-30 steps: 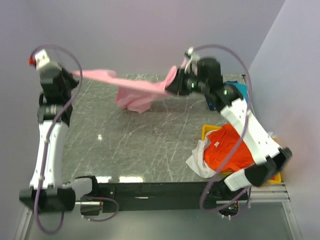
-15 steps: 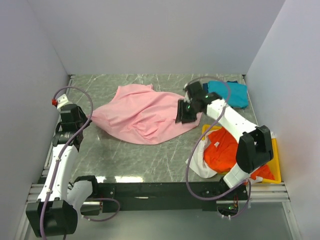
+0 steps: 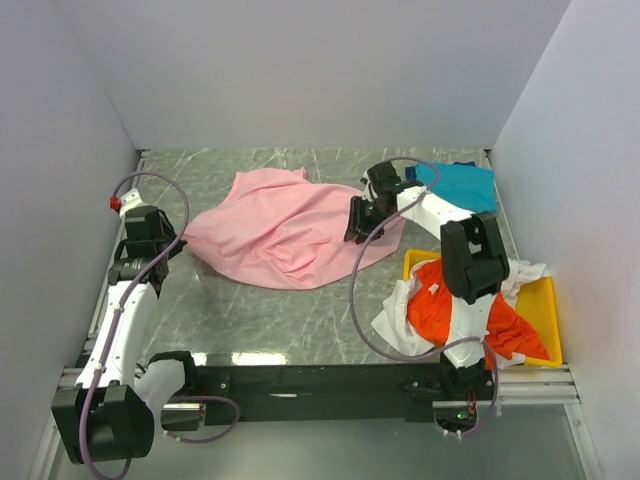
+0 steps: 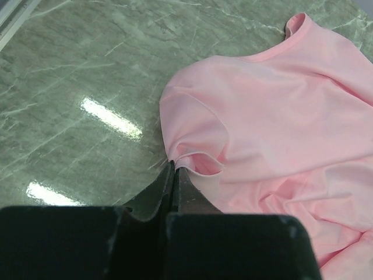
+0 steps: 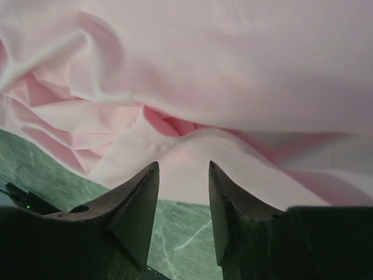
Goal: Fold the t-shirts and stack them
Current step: Flatten the tshirt out
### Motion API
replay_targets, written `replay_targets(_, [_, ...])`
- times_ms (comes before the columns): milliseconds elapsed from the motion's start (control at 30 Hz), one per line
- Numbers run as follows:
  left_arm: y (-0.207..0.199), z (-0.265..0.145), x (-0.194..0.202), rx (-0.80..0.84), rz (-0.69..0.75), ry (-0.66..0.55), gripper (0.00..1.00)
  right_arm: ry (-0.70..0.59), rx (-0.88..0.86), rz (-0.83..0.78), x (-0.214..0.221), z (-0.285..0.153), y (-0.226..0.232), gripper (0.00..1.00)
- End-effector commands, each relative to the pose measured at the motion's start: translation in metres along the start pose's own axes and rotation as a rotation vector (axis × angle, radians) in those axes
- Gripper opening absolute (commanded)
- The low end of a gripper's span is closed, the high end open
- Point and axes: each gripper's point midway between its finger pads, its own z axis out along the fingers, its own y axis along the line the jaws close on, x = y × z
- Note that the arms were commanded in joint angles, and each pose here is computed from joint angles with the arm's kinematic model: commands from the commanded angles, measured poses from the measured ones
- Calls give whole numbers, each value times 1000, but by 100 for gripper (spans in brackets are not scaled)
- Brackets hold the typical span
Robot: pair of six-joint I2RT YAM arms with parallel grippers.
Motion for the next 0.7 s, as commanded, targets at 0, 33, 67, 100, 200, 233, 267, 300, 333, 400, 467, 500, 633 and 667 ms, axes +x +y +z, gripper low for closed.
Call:
replay_targets(0, [-7, 1, -6, 31, 4, -15, 0, -60, -96, -88, -29, 5, 23, 47])
replay_targets(33, [-6, 2, -5, 30, 2, -12, 0, -60, -103, -93, -31, 7, 24, 47])
replay_targets(67, [-7, 3, -4, 30, 4, -7, 0, -65, -121, -103, -34, 8, 28, 47])
replay_targets(100, [-7, 3, -3, 31, 1, -4, 0, -60, -126, -103, -35, 14, 27, 48])
replay_targets(200, [-7, 4, -1, 35, -3, 0, 0, -42, -165, -113, -37, 22, 32, 48])
replay_targets(233, [-7, 4, -1, 33, -5, 1, 0, -34, -172, -113, -37, 24, 33, 48])
replay_targets(267, [-7, 4, 0, 33, -4, 4, 0, -34, -179, -116, -37, 24, 34, 49])
replay_targets(300, [-7, 4, -1, 33, -5, 1, 0, -26, -185, -124, -35, 27, 36, 49])
replay_targets(333, [-7, 4, -1, 31, -1, 1, 0, -18, -194, -127, -33, 28, 37, 49])
replay_targets(400, [-5, 5, 0, 25, 1, 3, 0, 5, -194, -131, -27, 31, 36, 49])
replay_targets(467, [-3, 5, 2, 19, 5, 7, 0, 29, -196, -138, -19, 34, 35, 49])
replay_targets(500, [-3, 6, 3, 19, 4, 8, 0, 37, -199, -143, -16, 34, 36, 49])
replay_targets(633, [-2, 8, 7, 18, 4, 16, 0, 81, -213, -160, -1, 41, 40, 49])
replay_targets(667, [-2, 9, 8, 15, 5, 20, 0, 85, -211, -167, 1, 43, 42, 49])
